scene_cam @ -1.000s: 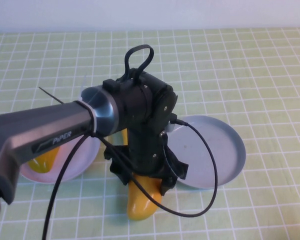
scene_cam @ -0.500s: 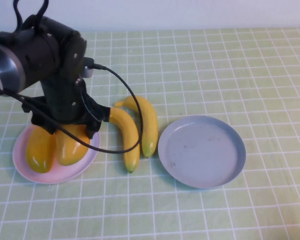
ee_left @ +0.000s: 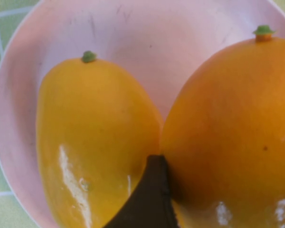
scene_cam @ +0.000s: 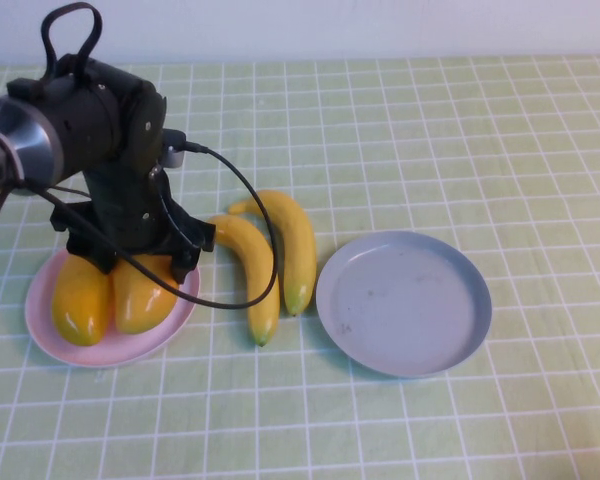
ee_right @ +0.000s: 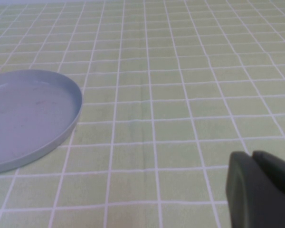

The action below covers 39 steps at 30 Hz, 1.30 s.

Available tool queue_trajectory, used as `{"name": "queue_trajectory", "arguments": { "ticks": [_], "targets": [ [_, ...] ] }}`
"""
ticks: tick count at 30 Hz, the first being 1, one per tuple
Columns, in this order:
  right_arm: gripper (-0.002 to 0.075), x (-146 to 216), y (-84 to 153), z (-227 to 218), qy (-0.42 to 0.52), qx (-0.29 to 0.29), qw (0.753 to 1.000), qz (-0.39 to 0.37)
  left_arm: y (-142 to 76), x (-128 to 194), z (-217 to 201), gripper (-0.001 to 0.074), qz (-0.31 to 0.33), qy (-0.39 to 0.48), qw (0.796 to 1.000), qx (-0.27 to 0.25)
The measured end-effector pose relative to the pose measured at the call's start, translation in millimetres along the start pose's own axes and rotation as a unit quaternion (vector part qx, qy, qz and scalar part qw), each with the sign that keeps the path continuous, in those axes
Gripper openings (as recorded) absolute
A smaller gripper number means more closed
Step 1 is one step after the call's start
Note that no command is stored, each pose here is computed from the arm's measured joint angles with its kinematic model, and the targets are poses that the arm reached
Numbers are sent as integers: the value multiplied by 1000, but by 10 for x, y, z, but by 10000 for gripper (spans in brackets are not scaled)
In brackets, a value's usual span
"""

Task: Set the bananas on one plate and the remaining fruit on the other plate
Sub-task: Put one type of fruit in the left plate, then put another type of fruit in the right plate

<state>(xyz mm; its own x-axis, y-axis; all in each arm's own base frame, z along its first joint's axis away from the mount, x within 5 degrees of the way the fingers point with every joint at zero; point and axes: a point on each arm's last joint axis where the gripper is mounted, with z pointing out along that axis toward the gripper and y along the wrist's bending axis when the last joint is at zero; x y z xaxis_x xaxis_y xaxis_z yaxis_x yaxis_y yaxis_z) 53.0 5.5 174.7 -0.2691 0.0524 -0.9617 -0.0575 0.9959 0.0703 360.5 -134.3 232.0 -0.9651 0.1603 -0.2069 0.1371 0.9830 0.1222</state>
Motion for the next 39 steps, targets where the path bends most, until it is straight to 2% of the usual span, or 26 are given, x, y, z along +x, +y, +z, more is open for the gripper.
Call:
{"name": "queue_trajectory", "arguments": {
  "ticks": [11, 20, 27, 30, 33, 34, 36, 39],
  "targets": [
    [-16, 0, 0, 0, 0, 0, 1000, 0, -18, 18, -114, 615, 0, -13, 1000, 4],
    [-16, 0, 0, 0, 0, 0, 1000, 0, -23, 17, -117, 653, 2, -14, 1000, 4],
    [-16, 0, 0, 0, 0, 0, 1000, 0, -43, 40, -159, 631, 31, -15, 999, -12],
    [-15, 0, 0, 0, 0, 0, 1000, 0, -110, 93, -341, 514, 48, -33, 998, -13],
    [-15, 0, 0, 0, 0, 0, 1000, 0, -146, 188, -636, 302, 58, -66, 996, -6],
    [-15, 0, 0, 0, 0, 0, 1000, 0, -154, 241, -749, 211, 62, -79, 995, -1],
    [-15, 0, 0, 0, 0, 0, 1000, 0, -155, 356, -942, 97, 68, -108, 992, 10],
    [-15, 0, 0, 0, 0, 0, 1000, 0, -119, 585, -1202, 27, 74, -155, 985, 30]
  ]
}}
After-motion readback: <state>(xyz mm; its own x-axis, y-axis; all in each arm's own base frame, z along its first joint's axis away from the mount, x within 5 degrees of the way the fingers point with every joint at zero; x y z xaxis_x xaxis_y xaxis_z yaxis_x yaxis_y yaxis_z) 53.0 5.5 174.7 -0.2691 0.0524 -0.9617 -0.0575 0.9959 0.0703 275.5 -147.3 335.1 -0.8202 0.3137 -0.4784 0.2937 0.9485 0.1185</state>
